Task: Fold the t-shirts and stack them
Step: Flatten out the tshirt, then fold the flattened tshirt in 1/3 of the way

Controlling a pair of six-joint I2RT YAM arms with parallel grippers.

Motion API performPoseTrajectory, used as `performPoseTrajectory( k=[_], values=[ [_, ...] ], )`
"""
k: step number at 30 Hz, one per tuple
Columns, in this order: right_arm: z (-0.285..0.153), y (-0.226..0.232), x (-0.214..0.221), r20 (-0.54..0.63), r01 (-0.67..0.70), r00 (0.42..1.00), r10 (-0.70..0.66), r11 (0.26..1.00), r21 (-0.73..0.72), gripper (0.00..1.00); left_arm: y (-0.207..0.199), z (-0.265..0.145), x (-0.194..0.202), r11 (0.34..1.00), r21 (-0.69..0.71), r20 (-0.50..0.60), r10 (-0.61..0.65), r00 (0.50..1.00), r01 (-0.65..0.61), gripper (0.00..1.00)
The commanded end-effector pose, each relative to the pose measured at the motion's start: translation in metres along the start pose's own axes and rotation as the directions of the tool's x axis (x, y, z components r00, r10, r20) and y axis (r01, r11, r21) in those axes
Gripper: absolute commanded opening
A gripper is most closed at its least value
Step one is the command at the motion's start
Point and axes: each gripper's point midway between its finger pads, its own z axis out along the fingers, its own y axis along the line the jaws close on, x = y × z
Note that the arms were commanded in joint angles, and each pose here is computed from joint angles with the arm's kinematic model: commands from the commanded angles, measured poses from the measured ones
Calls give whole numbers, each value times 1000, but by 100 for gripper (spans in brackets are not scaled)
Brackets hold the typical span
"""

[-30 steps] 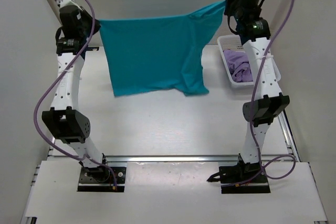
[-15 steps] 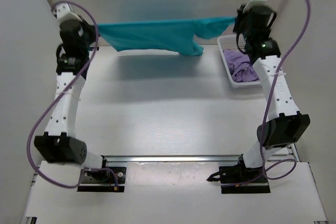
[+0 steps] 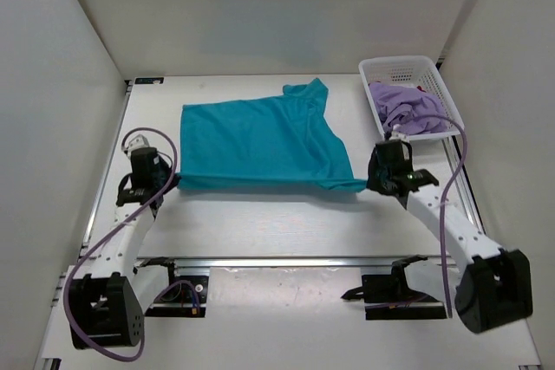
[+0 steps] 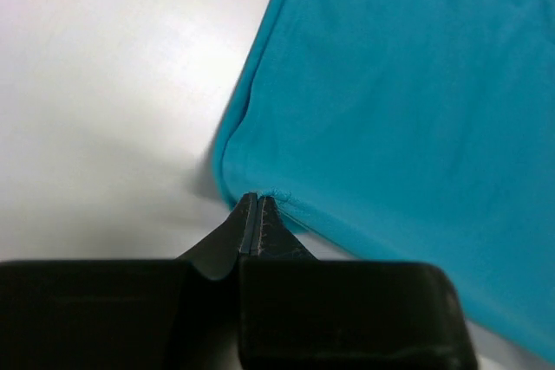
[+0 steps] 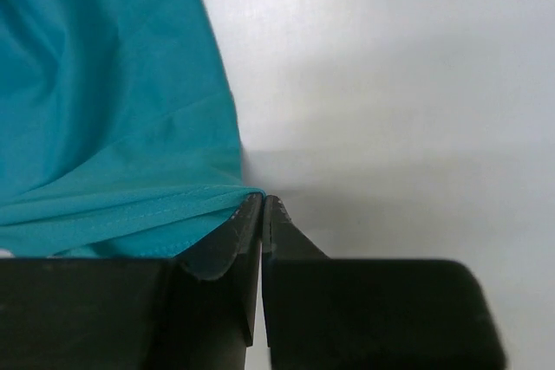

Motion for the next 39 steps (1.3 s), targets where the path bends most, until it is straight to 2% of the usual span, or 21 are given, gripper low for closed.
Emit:
performPoseTrajectory(
  k=[1, 2, 5, 8, 12, 13, 16, 21, 25, 28, 32, 34, 35, 37, 38, 39],
  values=[
    [-16, -2, 38, -23, -103, 994, 103, 994, -28, 0, 10, -17, 5, 998, 39, 12, -41, 999, 41, 0],
    [-20, -1, 50, -51, -103, 994, 101, 994, -37, 0, 17, -19, 4, 999, 14, 26, -37, 999, 36, 0],
    [-39, 9, 63, -53, -127, 991, 121, 982, -137, 0, 6, -26, 15, 998, 58, 1, 4, 1000, -4, 0],
    [-38, 7, 69, -60, -135, 990, 127, 979, -154, 0, 1, -21, 17, 996, 89, -11, -22, 1000, 23, 0],
    [-36, 27, 20, 7, -98, 995, 102, 973, -207, 0, -3, -11, 1, 989, 100, -7, -107, 994, 107, 0],
    [-28, 33, 18, 0, -54, 998, 55, 982, -179, 0, -2, -6, -1, 989, 91, -8, -115, 993, 115, 0],
    [-18, 69, -25, 50, 65, 997, -56, 979, -192, 0, 3, 5, -1, 977, 84, -29, -192, 981, 194, 0],
    [35, 100, -58, 28, 127, 992, -124, 976, -176, 0, 12, 28, 0, 974, 27, -52, -225, 973, 227, 0],
    [58, 125, -93, 62, 148, 988, -138, 967, -206, 1, 23, 43, -4, 965, -16, -39, -264, 964, 263, 0],
    [81, 137, -103, 55, 165, 986, -157, 965, -204, 0, 30, 58, -8, 957, -47, -40, -290, 956, 288, 0],
    [112, 141, -105, 12, 164, 986, -165, 969, -187, 0, 31, 77, -5, 954, -62, -79, -297, 951, 293, 8],
    [118, 143, -115, 24, 151, 989, -149, 968, -199, 0, 31, 81, -4, 952, -61, -98, -305, 947, 300, 20],
    [122, 147, -117, 23, 147, 989, -145, 967, -210, 0, 32, 82, -7, 948, -57, -96, -316, 944, 312, 23],
    [123, 149, -126, 32, 138, 990, -134, 968, -209, 13, 28, 80, -12, 949, -29, -94, -315, 944, 314, 38],
    [118, 145, -137, 55, 125, 992, -117, 973, -192, 24, 27, 78, -14, 953, -27, -95, -302, 948, 301, 41],
    [112, 142, -136, 57, 118, 992, -109, 976, -181, 39, 26, 73, -19, 958, -30, -80, -286, 955, 284, 45]
  ],
)
